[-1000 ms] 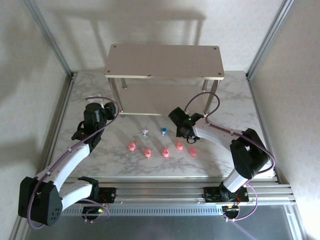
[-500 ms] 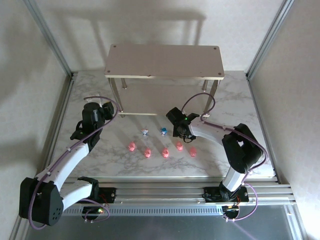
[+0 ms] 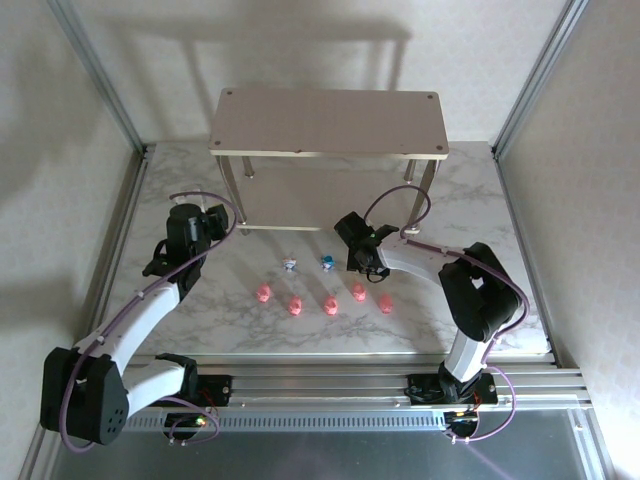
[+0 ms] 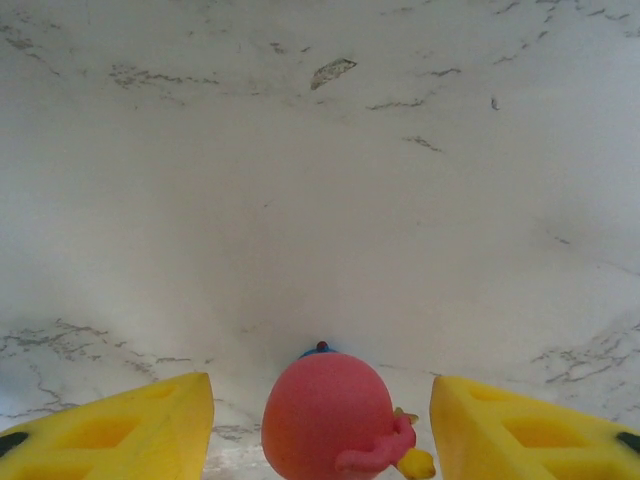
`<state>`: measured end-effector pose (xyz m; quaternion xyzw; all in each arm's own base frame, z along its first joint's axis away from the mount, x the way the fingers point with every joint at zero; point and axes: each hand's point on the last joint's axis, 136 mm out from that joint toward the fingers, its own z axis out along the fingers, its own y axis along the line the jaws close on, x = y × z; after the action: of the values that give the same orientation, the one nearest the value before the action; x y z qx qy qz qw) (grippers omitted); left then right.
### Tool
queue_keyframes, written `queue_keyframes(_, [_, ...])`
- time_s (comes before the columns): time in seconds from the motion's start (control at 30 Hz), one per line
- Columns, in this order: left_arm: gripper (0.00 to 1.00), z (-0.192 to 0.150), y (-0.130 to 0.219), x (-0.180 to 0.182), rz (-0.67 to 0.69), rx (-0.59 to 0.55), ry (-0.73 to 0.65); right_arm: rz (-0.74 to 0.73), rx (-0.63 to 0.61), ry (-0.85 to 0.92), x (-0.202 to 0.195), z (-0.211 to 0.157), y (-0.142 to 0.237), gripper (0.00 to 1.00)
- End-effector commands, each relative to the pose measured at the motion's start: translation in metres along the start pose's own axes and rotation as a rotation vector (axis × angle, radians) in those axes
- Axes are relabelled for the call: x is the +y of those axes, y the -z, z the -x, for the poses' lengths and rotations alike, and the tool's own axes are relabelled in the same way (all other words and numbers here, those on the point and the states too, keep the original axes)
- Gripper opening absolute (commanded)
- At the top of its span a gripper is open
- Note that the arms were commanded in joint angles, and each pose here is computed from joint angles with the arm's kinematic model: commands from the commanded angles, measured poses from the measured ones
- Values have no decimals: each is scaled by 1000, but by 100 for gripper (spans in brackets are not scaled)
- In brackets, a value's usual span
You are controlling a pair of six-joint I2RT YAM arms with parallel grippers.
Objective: Place and organize the plastic toys onto the shelf
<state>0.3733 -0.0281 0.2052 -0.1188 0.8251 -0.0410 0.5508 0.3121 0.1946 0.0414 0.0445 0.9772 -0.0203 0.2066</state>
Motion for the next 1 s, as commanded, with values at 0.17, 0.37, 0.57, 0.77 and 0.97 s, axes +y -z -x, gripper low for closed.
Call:
queue_keyframes(0.17, [46, 13, -1, -1, -4, -12, -13, -3, 3, 6, 0, 2, -6, 55])
queue_keyframes(0.37, [46, 11, -2, 0, 1, -5, -17, 4, 6, 10, 1, 1, -7, 51])
queue_keyframes(0.57, [45, 11, -3, 0, -3, -3, -15, 8, 14, 11, 0, -3, -10, 45])
queue_keyframes(0.77, [45, 9, -4, -1, -5, 6, -13, 11, 25, 10, -2, -9, -12, 35])
queue_keyframes(0.97, [44, 7, -5, -2, -10, 13, -6, 7, 26, 2, -9, -11, -10, 28])
